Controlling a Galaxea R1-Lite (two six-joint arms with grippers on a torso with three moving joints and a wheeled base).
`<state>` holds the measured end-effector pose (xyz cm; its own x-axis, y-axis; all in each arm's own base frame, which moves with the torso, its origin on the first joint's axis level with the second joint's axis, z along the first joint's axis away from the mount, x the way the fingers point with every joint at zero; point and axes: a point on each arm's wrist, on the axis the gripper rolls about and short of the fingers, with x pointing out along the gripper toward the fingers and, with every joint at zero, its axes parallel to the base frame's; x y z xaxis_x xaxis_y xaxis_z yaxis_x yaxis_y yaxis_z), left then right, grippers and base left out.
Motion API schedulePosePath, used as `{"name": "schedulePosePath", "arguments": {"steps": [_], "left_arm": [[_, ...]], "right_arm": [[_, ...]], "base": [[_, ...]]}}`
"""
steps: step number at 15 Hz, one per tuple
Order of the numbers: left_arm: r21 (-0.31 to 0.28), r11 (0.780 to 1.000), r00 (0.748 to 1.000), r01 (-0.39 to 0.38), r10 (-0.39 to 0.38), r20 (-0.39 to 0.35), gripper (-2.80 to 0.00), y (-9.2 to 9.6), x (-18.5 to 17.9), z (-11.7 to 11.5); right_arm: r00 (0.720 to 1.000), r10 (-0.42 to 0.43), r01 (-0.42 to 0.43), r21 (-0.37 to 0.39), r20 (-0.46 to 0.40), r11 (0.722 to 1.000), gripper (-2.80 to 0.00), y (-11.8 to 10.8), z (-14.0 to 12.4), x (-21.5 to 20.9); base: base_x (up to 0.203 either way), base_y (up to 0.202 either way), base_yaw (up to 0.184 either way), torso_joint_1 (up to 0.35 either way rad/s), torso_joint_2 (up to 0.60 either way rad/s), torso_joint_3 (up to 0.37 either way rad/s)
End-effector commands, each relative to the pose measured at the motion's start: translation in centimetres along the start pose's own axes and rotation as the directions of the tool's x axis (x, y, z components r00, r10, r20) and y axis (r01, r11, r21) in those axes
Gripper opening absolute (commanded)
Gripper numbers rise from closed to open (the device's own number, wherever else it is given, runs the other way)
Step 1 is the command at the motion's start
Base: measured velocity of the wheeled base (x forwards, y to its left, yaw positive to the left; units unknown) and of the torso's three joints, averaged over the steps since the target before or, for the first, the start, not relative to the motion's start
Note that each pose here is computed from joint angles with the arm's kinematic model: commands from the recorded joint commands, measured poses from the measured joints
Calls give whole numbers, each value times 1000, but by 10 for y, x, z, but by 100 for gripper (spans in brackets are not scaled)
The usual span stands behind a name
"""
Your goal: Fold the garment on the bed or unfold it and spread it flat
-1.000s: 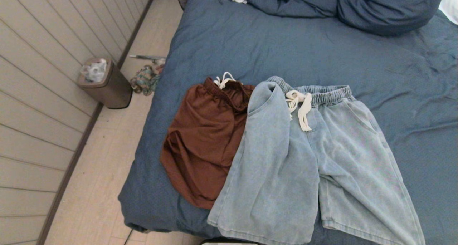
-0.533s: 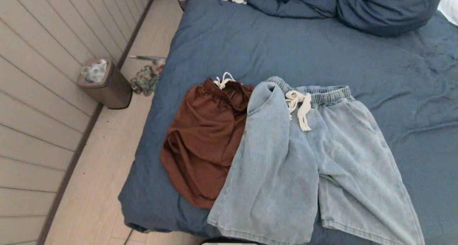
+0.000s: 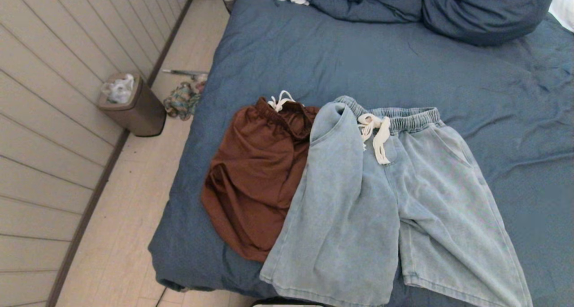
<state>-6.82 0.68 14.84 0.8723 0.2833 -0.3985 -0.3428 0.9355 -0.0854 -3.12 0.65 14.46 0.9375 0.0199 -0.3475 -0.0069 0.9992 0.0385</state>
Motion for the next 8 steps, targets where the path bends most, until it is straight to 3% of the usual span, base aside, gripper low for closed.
{"name": "schedulePosePath", "arguments": {"steps": [1, 3, 5, 8], "left_arm": [[30, 1000, 994, 8, -11, 107, -280, 2, 9, -23], [116, 993, 987, -5, -13, 158, -280, -1, 32, -40], [127, 992, 966, 0, -32, 256, -280, -4, 42, -41], [156, 984, 963, 85, -121, 239, -280, -5, 42, -42]], "right_arm": [[997, -75, 74, 24, 20, 997, -280, -3, -10, 10], [983, -181, 180, 30, 16, 983, -280, -6, -17, 17], [961, -277, 277, 38, -6, 960, -280, -9, -21, 20], [888, -459, 459, 81, -15, 885, -280, -14, -23, 19]], "base": [[0, 0, 0, 0, 0, 0], [0, 0, 0, 0, 0, 0], [0, 0, 0, 0, 0, 0], [0, 0, 0, 0, 0, 0]]}}
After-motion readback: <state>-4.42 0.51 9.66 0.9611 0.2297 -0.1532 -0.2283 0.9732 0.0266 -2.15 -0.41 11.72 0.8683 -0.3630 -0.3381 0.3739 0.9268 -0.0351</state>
